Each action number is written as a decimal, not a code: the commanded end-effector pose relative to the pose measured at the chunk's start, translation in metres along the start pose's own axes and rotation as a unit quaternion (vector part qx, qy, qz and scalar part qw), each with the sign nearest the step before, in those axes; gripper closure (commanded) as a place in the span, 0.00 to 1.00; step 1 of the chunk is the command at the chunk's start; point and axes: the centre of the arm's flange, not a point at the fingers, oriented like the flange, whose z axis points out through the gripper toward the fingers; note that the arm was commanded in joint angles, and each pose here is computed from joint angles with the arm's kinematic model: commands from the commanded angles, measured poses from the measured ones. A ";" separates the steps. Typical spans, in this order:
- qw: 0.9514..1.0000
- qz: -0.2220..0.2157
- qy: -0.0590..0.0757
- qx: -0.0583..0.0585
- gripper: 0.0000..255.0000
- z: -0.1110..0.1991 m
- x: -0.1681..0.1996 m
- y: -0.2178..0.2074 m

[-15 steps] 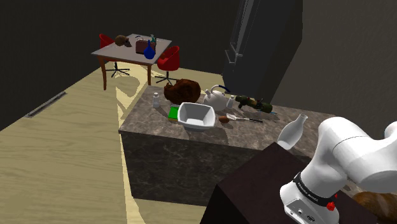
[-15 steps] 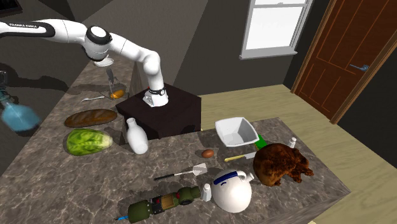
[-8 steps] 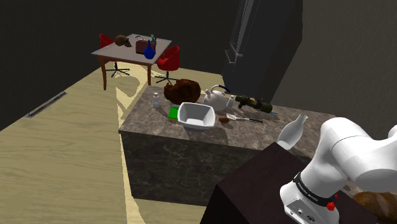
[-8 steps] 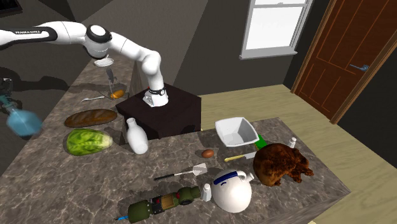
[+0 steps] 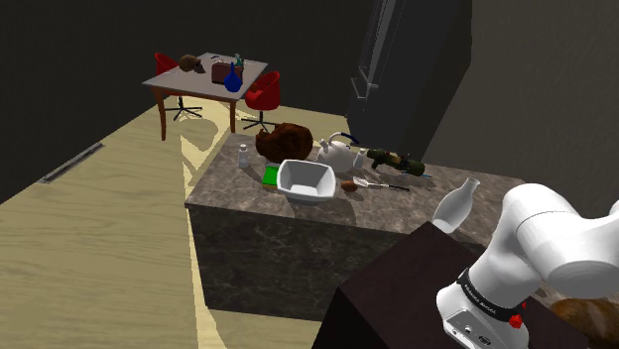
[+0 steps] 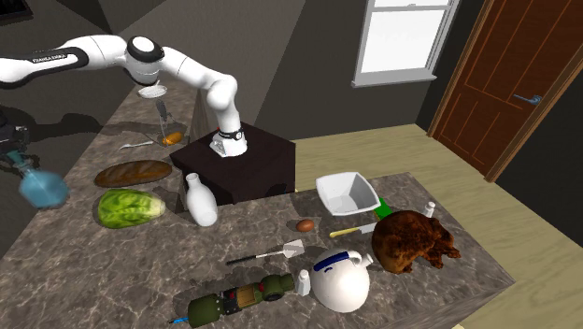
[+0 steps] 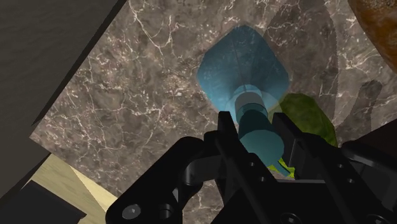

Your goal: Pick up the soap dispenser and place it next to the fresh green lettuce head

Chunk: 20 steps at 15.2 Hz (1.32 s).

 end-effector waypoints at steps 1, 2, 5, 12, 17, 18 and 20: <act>1.000 0.000 0.000 -0.001 1.00 0.009 -0.001 -0.001; 1.000 0.000 0.000 -0.001 1.00 0.014 -0.001 -0.001; 1.000 0.000 0.000 -0.001 1.00 0.030 -0.003 -0.003; 1.000 0.000 0.000 -0.001 1.00 0.066 -0.008 -0.008; 1.000 0.000 0.000 -0.001 1.00 0.092 -0.011 -0.011; 1.000 0.000 0.000 -0.001 1.00 0.097 -0.012 -0.011; 1.000 0.000 0.000 -0.001 1.00 0.108 -0.013 -0.012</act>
